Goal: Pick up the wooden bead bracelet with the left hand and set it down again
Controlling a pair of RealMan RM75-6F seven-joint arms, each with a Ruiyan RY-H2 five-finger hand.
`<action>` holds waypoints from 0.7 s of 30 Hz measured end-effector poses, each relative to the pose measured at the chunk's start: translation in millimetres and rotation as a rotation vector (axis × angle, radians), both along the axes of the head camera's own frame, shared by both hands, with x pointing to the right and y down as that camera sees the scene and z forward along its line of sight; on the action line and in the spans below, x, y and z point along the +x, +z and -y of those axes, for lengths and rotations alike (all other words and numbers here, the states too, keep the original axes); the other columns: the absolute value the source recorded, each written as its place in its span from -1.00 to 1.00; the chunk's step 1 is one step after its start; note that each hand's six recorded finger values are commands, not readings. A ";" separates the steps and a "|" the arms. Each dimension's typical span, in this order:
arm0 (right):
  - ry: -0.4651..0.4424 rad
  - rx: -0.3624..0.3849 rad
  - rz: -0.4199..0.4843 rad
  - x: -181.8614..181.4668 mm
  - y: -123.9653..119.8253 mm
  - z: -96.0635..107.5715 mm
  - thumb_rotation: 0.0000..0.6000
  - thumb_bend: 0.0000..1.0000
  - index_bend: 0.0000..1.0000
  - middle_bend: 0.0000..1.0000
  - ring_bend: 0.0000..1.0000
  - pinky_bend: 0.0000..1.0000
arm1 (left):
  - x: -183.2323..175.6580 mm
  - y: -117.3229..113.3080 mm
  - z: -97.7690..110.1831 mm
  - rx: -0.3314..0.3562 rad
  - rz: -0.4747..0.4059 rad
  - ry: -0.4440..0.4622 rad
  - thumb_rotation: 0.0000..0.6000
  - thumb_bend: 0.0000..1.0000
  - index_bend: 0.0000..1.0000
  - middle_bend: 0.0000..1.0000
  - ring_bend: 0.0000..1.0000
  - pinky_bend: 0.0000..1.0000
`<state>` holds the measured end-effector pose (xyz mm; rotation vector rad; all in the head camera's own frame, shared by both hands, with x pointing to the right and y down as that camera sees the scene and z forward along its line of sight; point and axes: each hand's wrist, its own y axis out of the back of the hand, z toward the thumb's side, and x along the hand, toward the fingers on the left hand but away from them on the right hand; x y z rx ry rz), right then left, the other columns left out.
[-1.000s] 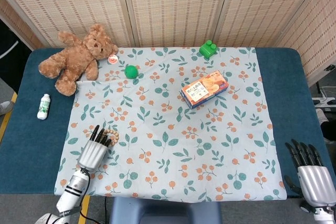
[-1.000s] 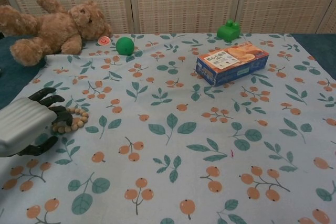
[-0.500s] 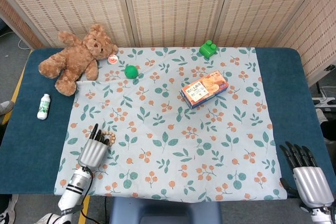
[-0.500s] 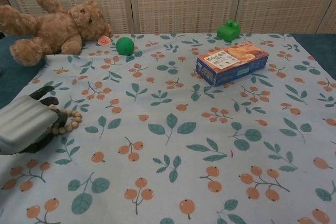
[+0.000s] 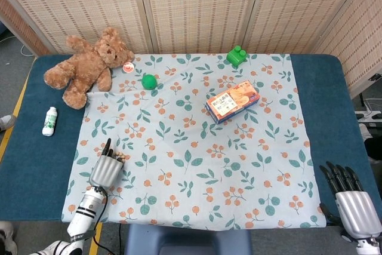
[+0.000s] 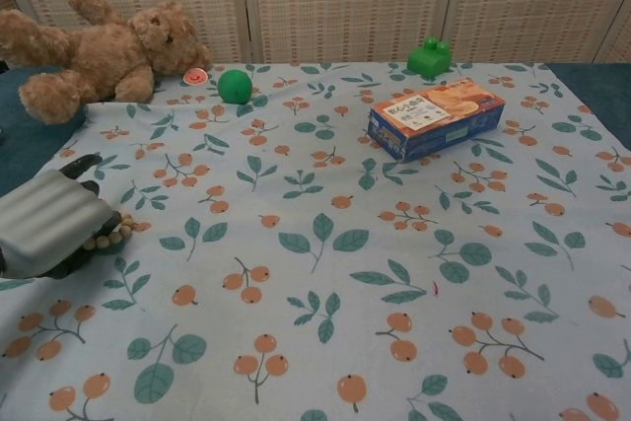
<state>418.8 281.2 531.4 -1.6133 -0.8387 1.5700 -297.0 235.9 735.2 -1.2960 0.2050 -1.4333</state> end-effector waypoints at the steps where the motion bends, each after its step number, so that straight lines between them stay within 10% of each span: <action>1: 0.000 0.001 0.001 0.2 -0.6 -0.1 1.00 -0.57 -1.00 -1.00 -1.00 -1.00 | 0.5 -0.2 0.6 0.002 -0.005 -0.001 1.00 0.15 0.33 0.33 -0.30 -0.88; 12: 0.002 0.005 0.008 1.4 -2.9 0.2 1.00 -0.57 -1.00 -1.00 -1.00 -1.00 | 8.4 -9.5 30.2 0.046 -0.090 -0.061 1.00 0.51 0.56 0.51 -0.21 -0.88; 16: 0.000 0.000 0.014 1.0 -3.0 -0.3 1.00 -0.57 -1.00 -1.00 -1.00 -1.00 | 8.1 -16.3 51.6 0.009 -0.189 -0.228 1.00 0.58 0.59 0.55 -0.23 -0.99; 21: -0.009 -0.012 0.020 -0.4 -2.9 -2.0 1.00 -0.57 -1.00 -1.00 -1.00 -1.00 | -0.8 -42.6 104.0 0.119 -0.304 -0.427 1.00 0.66 0.59 0.56 -0.23 -0.98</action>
